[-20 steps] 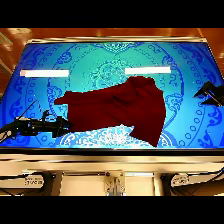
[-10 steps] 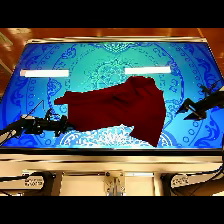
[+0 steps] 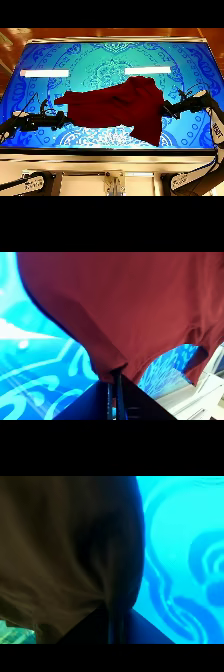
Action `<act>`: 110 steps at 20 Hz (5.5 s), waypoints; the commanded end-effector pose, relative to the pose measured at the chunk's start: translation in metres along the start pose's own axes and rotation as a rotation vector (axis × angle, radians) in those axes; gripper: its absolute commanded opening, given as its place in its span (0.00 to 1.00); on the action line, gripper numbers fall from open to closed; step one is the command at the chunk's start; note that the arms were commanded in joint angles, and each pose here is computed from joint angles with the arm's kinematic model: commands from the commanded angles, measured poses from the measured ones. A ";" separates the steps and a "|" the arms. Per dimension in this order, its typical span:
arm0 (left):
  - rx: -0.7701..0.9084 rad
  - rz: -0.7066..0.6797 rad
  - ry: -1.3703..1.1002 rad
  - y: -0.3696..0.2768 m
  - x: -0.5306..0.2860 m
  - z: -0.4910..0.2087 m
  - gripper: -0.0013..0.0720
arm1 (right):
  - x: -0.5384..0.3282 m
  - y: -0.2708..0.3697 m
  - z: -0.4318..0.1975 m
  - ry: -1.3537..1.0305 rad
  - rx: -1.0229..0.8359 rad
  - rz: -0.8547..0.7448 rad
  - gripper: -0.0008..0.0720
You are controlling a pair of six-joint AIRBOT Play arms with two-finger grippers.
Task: Fold the shirts.
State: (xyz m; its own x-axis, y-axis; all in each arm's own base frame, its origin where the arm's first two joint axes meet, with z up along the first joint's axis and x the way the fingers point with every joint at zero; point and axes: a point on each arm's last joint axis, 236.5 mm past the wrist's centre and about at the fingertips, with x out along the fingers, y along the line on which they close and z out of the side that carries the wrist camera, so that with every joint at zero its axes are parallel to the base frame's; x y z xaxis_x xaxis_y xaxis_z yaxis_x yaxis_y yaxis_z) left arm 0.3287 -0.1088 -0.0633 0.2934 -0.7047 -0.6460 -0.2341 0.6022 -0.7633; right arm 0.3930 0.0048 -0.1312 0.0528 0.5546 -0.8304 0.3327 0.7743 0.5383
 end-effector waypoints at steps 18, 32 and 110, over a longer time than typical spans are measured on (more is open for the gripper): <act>1.270 -0.044 -1.426 -0.450 -0.485 -0.134 0.07 | -0.589 0.311 -0.309 -1.835 -0.921 -0.289 0.10; 1.046 0.344 -0.940 -0.314 -0.398 -0.120 0.07 | -0.483 0.222 -0.284 -1.285 -0.791 -0.491 0.10; -0.129 0.195 0.341 0.116 -0.045 -0.062 0.76 | -0.140 -0.035 -0.082 -0.196 0.036 -0.163 0.71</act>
State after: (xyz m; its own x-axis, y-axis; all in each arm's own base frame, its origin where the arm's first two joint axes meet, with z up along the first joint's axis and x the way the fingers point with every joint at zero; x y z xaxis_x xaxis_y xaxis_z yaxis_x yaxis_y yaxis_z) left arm 0.2294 -0.0251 -0.1166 -0.0725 -0.6919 -0.7184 -0.4066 0.6782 -0.6121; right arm 0.2950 -0.0745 -0.0223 0.1677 0.3513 -0.9211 0.3701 0.8436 0.3891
